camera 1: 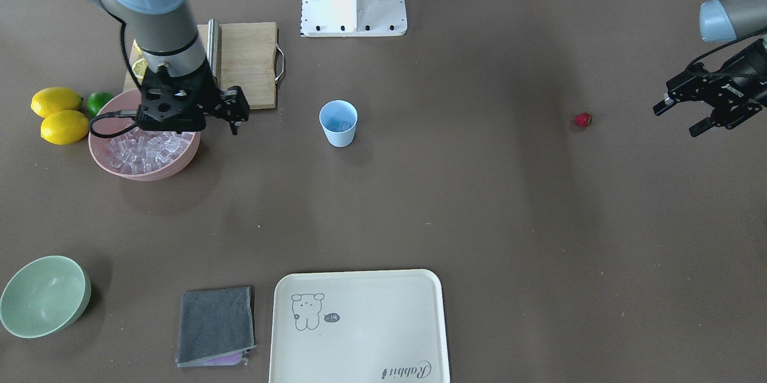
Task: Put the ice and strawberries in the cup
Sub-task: 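Withdraw the right arm to rest while the left arm reaches toward the strawberry, then lower the left gripper onto the red strawberry and grasp it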
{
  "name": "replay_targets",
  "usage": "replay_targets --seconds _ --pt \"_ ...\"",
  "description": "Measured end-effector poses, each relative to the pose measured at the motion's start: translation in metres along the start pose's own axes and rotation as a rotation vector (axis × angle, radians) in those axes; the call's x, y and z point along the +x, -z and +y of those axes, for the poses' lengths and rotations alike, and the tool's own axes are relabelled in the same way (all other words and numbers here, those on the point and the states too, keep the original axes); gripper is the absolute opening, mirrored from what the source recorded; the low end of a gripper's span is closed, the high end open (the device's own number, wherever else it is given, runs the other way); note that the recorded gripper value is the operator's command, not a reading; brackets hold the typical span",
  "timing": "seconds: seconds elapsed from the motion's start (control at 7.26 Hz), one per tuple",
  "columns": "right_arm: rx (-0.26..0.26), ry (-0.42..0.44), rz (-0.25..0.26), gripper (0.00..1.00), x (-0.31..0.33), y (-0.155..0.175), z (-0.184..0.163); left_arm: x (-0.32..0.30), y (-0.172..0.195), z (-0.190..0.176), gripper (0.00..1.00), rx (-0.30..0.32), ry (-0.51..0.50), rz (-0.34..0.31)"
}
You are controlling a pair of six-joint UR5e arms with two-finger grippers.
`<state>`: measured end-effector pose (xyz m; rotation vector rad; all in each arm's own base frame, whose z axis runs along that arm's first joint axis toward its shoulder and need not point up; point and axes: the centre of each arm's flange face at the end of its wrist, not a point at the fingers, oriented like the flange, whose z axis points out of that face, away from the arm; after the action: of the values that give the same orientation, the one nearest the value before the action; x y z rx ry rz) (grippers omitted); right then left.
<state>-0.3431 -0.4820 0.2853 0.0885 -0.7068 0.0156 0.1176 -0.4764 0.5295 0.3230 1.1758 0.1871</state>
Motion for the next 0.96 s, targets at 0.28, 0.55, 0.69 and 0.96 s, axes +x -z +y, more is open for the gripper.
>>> replay_targets --seconds 0.28,0.55,0.69,0.96 --pt "-0.008 0.079 -0.030 1.00 0.117 0.002 -0.018 0.020 -0.042 0.003 0.98 0.018 0.000 -0.061" --pt "-0.031 0.120 -0.046 1.00 0.238 0.011 -0.017 0.032 -0.083 0.012 0.98 0.027 -0.011 -0.138" --pt "-0.042 0.138 -0.040 1.00 0.296 0.013 -0.009 0.036 -0.097 0.018 0.98 0.021 -0.016 -0.162" --pt "-0.049 0.167 -0.010 1.00 0.403 0.018 0.017 0.043 -0.126 0.036 0.98 0.004 -0.041 -0.206"
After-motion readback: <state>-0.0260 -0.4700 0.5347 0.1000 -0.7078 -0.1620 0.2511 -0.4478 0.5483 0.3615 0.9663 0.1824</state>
